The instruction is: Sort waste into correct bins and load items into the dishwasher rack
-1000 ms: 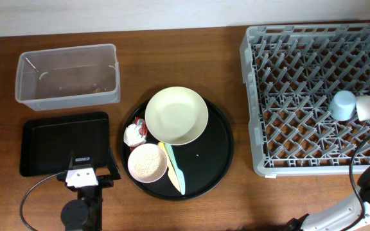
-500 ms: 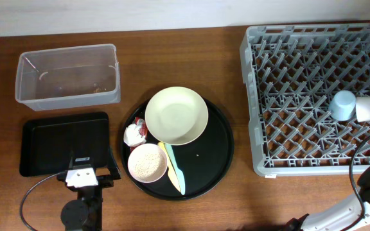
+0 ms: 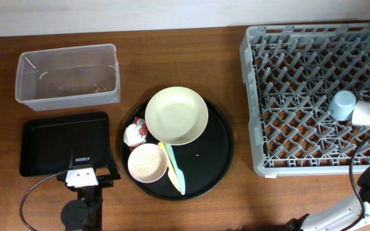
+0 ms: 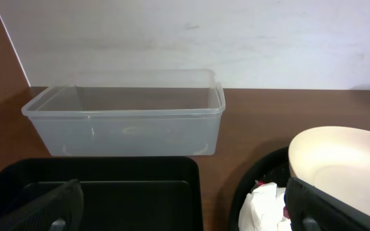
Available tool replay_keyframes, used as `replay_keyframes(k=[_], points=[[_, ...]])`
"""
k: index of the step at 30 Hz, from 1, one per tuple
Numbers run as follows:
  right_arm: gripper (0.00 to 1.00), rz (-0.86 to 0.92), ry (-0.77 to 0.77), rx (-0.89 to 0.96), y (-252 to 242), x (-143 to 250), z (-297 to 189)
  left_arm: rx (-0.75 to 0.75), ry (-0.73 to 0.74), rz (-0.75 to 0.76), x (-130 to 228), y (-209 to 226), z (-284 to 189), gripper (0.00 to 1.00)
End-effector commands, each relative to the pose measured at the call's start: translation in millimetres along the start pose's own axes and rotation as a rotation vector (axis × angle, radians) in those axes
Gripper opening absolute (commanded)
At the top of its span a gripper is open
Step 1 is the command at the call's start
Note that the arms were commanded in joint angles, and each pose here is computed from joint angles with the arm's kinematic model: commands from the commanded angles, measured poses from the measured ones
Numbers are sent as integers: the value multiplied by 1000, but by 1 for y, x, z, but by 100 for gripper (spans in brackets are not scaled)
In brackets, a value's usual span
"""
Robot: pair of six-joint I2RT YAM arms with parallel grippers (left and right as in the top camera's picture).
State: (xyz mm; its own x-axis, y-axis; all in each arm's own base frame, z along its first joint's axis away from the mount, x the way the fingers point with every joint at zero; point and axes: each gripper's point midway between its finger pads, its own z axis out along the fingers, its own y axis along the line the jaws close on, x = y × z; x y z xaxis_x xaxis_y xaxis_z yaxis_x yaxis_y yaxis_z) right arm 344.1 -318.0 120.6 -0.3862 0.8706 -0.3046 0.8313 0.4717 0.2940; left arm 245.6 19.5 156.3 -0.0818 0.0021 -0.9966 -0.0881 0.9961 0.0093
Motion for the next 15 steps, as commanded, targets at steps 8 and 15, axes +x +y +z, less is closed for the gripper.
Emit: replay_keyframes(k=[8, 15], points=[[73, -23, 51, -51, 15, 15, -2, 13, 4, 8, 1, -2, 0, 99], [73, -241, 110, -273, 80, 43, -13, 13, 4, 8, 1, -2, 0, 99]])
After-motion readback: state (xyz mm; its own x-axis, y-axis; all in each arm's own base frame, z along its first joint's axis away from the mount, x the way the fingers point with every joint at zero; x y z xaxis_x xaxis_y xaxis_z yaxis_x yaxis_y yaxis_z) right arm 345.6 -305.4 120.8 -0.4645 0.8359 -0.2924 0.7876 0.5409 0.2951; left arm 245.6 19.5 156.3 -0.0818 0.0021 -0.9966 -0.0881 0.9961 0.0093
